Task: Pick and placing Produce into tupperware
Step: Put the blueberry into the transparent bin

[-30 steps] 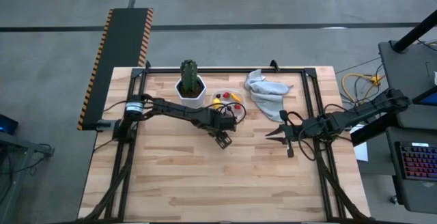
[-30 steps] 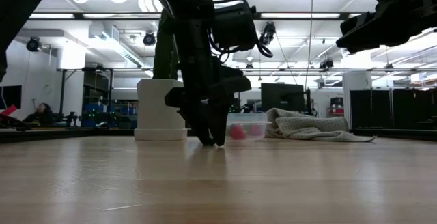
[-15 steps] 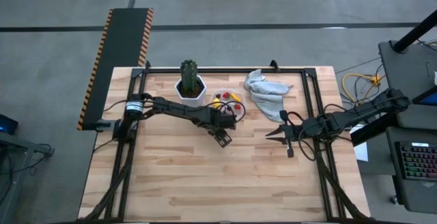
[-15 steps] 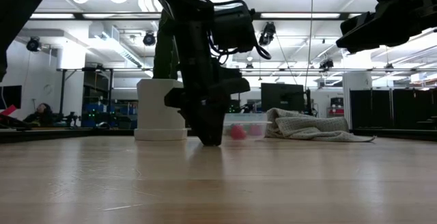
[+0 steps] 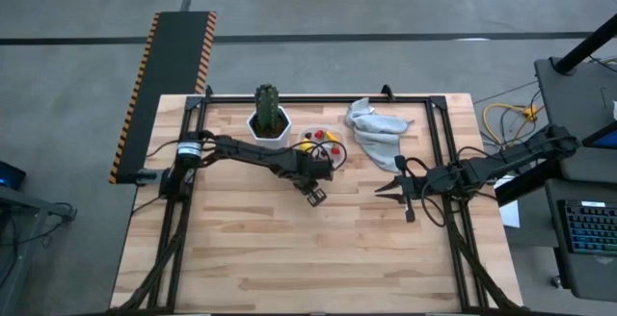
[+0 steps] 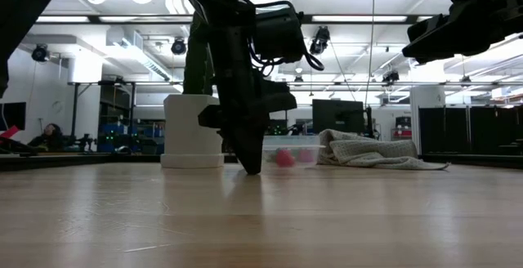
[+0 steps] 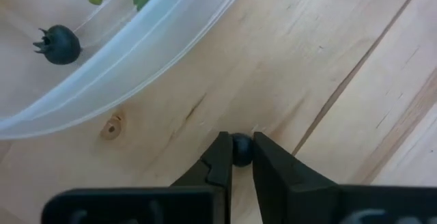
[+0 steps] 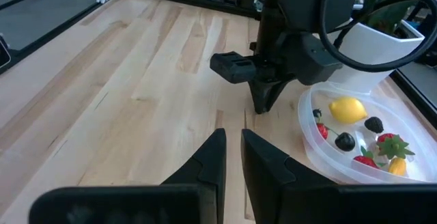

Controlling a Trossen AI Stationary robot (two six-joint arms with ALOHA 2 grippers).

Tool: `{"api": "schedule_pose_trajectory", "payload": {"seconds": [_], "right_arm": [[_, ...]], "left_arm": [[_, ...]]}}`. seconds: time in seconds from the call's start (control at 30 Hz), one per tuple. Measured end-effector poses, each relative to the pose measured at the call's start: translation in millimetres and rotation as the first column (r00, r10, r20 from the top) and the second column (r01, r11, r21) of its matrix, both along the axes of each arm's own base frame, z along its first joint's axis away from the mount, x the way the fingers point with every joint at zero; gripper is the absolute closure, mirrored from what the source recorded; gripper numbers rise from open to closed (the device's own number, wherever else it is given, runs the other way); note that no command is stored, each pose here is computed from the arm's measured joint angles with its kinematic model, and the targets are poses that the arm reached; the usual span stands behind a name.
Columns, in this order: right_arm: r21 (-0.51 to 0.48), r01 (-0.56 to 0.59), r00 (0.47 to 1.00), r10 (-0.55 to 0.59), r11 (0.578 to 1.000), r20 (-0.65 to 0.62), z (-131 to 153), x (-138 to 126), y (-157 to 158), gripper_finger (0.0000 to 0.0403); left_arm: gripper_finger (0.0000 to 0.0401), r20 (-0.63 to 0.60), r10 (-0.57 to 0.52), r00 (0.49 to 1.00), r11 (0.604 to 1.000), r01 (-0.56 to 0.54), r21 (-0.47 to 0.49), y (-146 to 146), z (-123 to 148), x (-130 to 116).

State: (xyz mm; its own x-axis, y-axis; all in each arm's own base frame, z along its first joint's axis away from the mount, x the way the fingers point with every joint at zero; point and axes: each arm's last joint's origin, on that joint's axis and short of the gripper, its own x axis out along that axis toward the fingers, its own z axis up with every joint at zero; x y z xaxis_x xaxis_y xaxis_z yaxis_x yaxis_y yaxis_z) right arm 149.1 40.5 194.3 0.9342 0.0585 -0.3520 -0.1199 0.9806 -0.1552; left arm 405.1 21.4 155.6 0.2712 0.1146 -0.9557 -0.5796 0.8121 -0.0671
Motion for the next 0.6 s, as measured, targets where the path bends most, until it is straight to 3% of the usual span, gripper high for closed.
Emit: {"api": "schedule_pose_trajectory", "payload": {"seconds": [0.6], "right_arm": [[0.000,0.000,1.000,0.000,1.000,-0.002,-0.2,0.0,0.0,0.0364]], "left_arm": [[0.0390,-0.021,-0.035,0.999,0.999,0.035,-0.017,3.1,2.8,-1.2]]}}
